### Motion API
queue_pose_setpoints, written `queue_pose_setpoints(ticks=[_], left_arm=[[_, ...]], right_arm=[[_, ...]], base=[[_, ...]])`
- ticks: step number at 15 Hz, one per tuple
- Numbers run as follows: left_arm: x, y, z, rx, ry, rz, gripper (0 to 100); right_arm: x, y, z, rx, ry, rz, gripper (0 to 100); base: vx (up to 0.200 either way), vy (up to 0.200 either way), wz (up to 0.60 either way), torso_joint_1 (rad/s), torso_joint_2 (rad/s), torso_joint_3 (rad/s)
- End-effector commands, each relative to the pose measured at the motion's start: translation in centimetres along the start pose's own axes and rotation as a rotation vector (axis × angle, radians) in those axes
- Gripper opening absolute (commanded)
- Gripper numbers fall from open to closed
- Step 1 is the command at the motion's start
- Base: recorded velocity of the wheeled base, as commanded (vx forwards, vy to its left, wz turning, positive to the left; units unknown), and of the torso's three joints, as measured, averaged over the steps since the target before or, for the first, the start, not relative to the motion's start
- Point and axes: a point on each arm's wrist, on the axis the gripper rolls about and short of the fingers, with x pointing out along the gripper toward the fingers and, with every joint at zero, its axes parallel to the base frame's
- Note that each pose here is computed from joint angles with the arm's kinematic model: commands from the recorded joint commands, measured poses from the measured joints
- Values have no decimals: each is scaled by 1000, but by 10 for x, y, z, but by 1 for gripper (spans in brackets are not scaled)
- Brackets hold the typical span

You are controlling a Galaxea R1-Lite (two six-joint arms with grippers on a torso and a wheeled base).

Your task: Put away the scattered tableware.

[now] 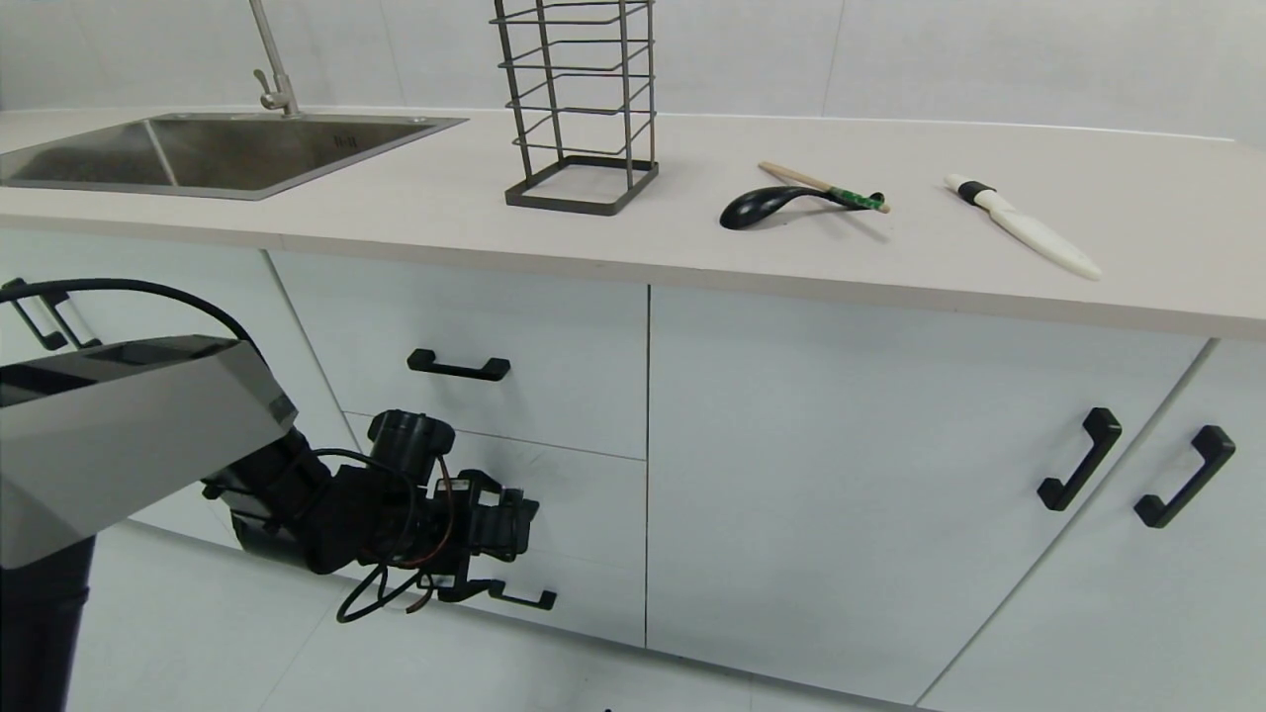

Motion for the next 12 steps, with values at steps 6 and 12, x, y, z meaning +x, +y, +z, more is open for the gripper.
queue_pose_setpoints(ticks=[6, 12], left_arm=[[18, -2, -2, -2, -9, -23, 100], [15, -17, -3, -7, -4, -78, 100]], right_arm=[[0, 0, 0, 0, 0, 2, 0], [0, 0, 0, 0, 2, 2, 0]], base=[[0, 0, 0, 0, 0, 0], [0, 0, 0, 0, 0, 0]])
